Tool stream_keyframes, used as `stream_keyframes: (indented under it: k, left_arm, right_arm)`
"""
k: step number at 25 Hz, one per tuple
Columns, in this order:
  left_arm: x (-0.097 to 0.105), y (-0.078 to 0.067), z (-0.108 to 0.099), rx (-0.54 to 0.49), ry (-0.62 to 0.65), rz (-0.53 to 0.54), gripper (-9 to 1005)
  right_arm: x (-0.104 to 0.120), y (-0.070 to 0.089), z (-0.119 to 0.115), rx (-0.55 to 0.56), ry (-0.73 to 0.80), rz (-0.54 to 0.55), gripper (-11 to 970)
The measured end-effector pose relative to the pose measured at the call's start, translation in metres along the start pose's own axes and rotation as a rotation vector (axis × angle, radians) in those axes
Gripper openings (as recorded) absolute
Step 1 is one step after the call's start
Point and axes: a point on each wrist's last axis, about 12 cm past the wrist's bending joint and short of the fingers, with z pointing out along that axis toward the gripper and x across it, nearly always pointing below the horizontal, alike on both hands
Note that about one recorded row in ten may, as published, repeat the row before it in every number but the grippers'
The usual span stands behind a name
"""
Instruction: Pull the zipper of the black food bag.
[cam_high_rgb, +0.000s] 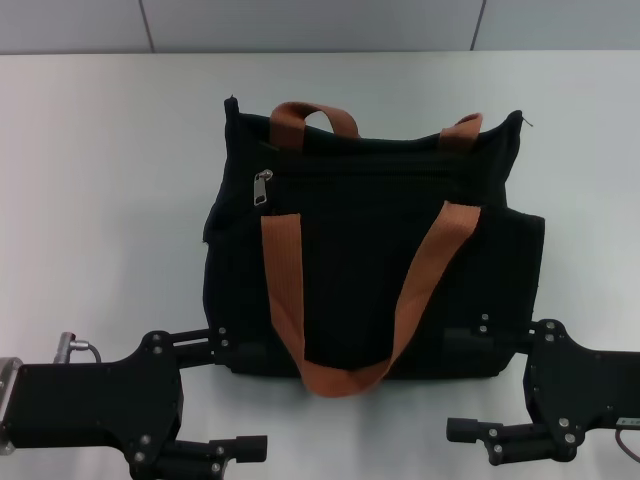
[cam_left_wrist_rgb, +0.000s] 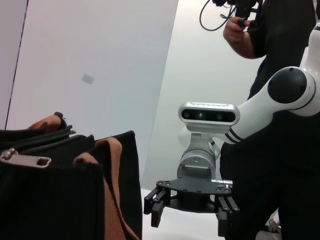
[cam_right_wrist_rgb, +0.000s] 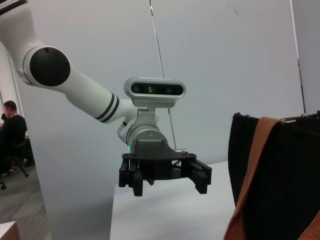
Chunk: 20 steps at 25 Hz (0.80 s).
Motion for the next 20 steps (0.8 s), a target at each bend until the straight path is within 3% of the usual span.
stream_keyframes:
  k: [20]
  left_arm:
    - [0.0022, -0.004, 0.0025, 0.005, -0.02, 0.015, 814]
  right_arm:
    - [0.0011, 0.0017, -0.0011, 0.003, -0.002, 0.006, 825]
